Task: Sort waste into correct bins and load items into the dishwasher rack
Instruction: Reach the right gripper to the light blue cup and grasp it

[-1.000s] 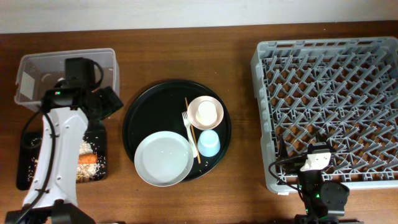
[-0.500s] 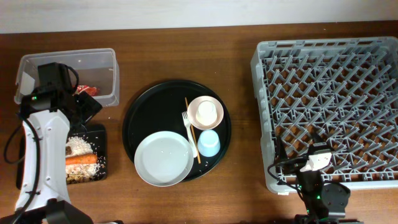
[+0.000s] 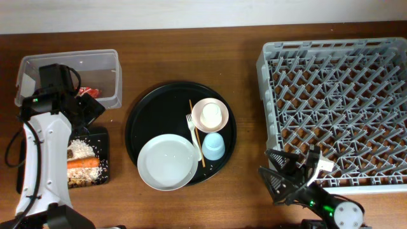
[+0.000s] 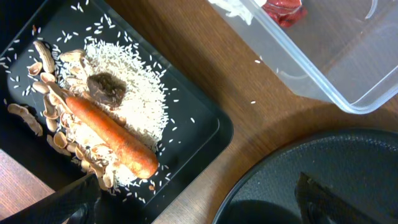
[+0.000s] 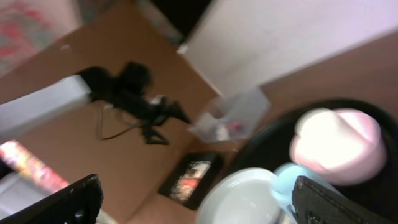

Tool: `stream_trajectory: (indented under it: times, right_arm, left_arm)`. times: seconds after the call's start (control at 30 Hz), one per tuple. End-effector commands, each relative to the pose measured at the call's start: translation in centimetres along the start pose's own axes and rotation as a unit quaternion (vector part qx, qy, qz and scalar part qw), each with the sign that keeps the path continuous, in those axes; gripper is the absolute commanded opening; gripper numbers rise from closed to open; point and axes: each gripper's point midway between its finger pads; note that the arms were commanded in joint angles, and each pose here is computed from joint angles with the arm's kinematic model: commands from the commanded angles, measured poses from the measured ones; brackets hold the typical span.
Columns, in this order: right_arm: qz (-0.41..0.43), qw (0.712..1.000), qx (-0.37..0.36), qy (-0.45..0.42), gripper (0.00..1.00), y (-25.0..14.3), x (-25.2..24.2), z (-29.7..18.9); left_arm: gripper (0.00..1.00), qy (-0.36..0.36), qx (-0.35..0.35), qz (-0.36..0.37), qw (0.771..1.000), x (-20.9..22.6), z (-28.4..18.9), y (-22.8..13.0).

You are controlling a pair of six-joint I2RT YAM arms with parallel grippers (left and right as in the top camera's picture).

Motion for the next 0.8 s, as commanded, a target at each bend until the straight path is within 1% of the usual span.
stream_trajectory:
  times: [0.0, 0.1, 0.17, 0.23, 0.33, 0.4, 0.53, 0.67, 0.77]
  right_arm:
    - [0.003, 0.999, 0.003, 0.032, 0.99, 1.1, 3.2, -0.1]
    - [-0.039, 0.998, -0.020, 0.041, 0.99, 3.1, 5.9, -0.2]
    - [-0.064, 0.997, -0.026, 0.024, 0.98, 4.3, 6.6, -0.1]
    - [-0.079, 0.997, -0.021, -0.015, 0.99, 5.1, 6.2, 0.1]
    - [-0.106, 0.987, -0.001, -0.120, 0.99, 6.8, 4.4, 0.2]
    - [-0.120, 0.974, 0.020, -0.192, 0.99, 8.4, 3.3, 0.1]
    - [-0.123, 0.946, 0.074, -0.290, 0.99, 11.4, 2.0, 0.1]
    - [-0.104, 0.920, 0.141, -0.352, 0.98, 13.3, 0.5, 0.6]
    - [-0.100, 0.891, 0.223, -0.383, 0.98, 13.1, -0.8, 2.3]
  left_arm:
    - [0.99, -0.001, -0.002, -0.009, 1.000, 0.0, -0.1, 0.2]
    - [0.99, -0.001, -0.002, -0.009, 1.000, 0.0, -0.1, 0.2]
    - [0.99, -0.001, -0.002, -0.009, 1.000, 0.0, -0.1, 0.2]
    - [0.99, -0.001, -0.002, -0.009, 1.000, 0.0, -0.1, 0.2]
    - [0.99, -0.001, -0.002, -0.009, 1.000, 0.0, -0.1, 0.2]
    - [0.99, -0.001, -0.002, -0.009, 1.000, 0.0, -0.1, 0.2]
    - [0.99, -0.001, -0.002, -0.009, 1.000, 0.0, -0.1, 0.2]
    - [0.99, -0.001, -0.002, -0.009, 1.000, 0.0, -0.1, 0.2]
    - [0.99, -0.001, -0.002, -0.009, 1.000, 0.0, -0.1, 0.2]
Point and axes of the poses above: each gripper's point midway between its finger pads, its own z axis out along the fingers, its own x axis along the line the jaws close on, y = z × x, and after that the axes turned 2 degrees about z, right-handed
